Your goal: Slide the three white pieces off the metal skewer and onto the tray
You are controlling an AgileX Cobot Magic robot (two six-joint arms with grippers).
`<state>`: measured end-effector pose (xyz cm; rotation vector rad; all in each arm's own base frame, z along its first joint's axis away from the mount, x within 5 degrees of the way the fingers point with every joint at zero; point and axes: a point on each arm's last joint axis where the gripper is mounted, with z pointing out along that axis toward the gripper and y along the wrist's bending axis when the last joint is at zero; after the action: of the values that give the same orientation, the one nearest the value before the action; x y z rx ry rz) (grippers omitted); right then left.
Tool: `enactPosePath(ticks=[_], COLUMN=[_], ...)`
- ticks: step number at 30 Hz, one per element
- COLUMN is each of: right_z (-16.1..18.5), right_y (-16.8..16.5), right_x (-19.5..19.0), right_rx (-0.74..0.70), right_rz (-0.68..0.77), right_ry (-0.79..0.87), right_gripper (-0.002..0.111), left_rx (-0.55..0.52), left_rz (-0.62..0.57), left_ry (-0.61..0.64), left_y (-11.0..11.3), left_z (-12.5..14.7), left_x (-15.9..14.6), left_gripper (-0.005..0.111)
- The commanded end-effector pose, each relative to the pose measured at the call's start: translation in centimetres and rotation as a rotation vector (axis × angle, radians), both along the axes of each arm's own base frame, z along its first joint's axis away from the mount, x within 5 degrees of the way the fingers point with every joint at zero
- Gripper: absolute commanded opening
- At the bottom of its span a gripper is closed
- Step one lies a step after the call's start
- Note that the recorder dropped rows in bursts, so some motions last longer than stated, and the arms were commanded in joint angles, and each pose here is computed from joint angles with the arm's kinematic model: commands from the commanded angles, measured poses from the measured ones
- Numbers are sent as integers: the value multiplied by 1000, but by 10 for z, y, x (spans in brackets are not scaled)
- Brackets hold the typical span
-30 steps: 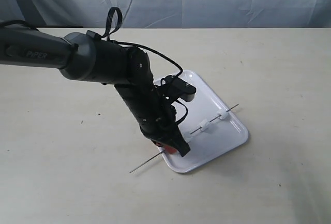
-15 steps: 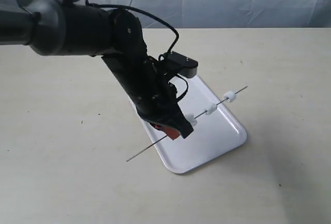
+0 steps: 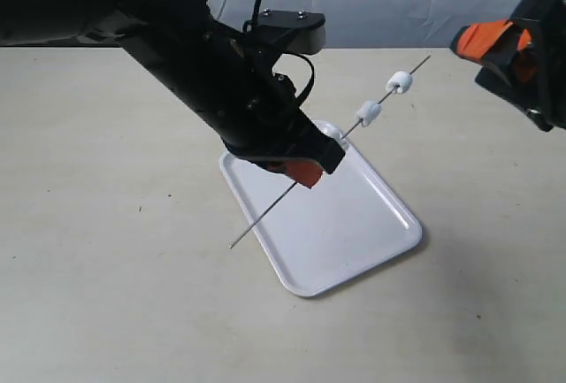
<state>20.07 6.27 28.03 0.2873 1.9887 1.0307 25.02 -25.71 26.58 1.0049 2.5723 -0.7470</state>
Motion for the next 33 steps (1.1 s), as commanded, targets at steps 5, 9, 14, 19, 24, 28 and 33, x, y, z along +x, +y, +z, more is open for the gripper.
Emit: enactPosePath(ticks=[5, 9, 14, 19, 24, 28, 33], right_z=[-27, -39, -53, -57, -49, -45, -44], right_y=[8, 17, 27, 33, 34, 35, 35], right_x=[33, 50, 63, 69, 74, 76, 77], right_rx=[66, 137, 190, 167, 172, 173, 177], right_rz=[36, 104, 166, 171, 185, 187, 194], right_ry=[154, 238, 316, 326, 292, 280, 277], right_gripper=[51, 51, 51, 51, 51, 37, 28], left_rx=[-36, -121, -200, -213, -214, -220, -221], left_rz=[133, 162, 190, 188, 175, 178, 178], left_ry=[66, 77, 57, 64, 78, 89, 90], left_y=[9, 13, 14, 14, 12, 11, 11], left_z=[-26, -25, -14, -10, -10, -10, -10], left_x=[-13, -24, -27, -29, -32, -33, -33], left_gripper=[0, 0, 0, 0, 0, 0, 0])
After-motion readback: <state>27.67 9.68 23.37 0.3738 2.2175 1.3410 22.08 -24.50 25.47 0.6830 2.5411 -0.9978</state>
